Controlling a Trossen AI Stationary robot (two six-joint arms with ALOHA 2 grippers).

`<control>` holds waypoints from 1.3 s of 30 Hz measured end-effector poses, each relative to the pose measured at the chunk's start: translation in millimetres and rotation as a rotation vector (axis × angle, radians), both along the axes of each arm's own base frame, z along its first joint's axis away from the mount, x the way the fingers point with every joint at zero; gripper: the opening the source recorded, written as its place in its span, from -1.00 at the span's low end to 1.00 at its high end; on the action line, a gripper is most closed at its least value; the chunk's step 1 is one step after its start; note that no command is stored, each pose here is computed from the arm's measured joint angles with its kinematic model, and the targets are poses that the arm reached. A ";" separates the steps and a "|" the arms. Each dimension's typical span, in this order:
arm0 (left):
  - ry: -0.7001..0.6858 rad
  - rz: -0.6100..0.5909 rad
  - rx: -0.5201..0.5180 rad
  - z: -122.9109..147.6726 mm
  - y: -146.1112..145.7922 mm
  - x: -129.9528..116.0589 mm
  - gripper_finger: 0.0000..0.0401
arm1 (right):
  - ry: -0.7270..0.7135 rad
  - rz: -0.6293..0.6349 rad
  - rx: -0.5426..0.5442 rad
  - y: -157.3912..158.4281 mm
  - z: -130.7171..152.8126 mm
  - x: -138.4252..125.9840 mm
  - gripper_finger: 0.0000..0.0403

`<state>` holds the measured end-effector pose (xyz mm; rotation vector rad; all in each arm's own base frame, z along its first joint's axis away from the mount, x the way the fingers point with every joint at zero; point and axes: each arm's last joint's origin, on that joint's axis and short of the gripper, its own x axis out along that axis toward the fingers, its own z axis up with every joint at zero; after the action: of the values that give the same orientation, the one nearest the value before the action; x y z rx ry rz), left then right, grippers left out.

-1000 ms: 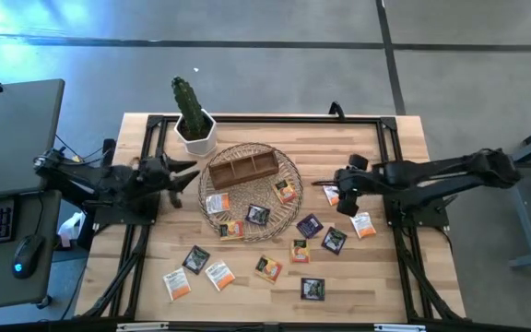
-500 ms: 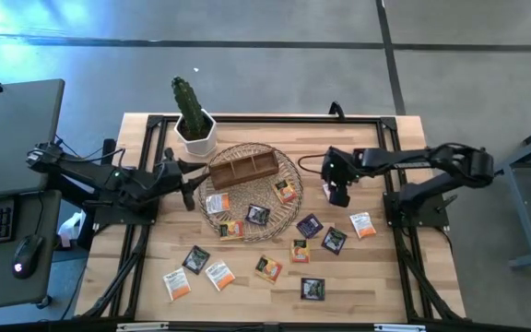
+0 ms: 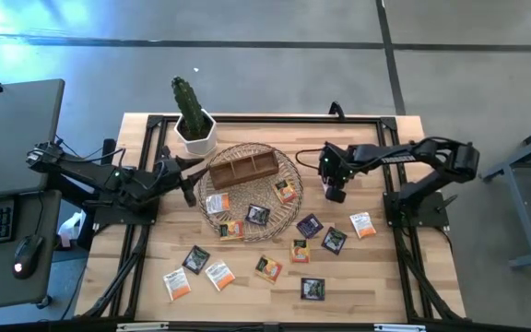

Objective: Pick & Place Tea
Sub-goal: Put the white tea bag into the right section of the wooden organizer

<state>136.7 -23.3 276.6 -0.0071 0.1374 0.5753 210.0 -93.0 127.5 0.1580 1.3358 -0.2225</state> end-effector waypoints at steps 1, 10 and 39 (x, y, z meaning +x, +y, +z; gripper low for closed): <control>-0.001 0.003 0.001 0.1 0.1 0.0 -0.29 | -0.017 -0.001 -0.011 0.4 3.9 -1.0 -0.95; -0.001 0.011 0.002 0.1 0.2 -0.2 -0.29 | -0.438 -0.097 -0.390 5.1 65.6 15.2 -0.98; -0.001 0.011 0.002 0.0 0.2 -0.1 -0.29 | -0.333 0.364 -0.816 -7.2 63.8 183.2 -1.00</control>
<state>136.6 -23.0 276.6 -0.0064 0.1359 0.5859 393.2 -100.2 191.2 -0.7020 0.8399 -0.3940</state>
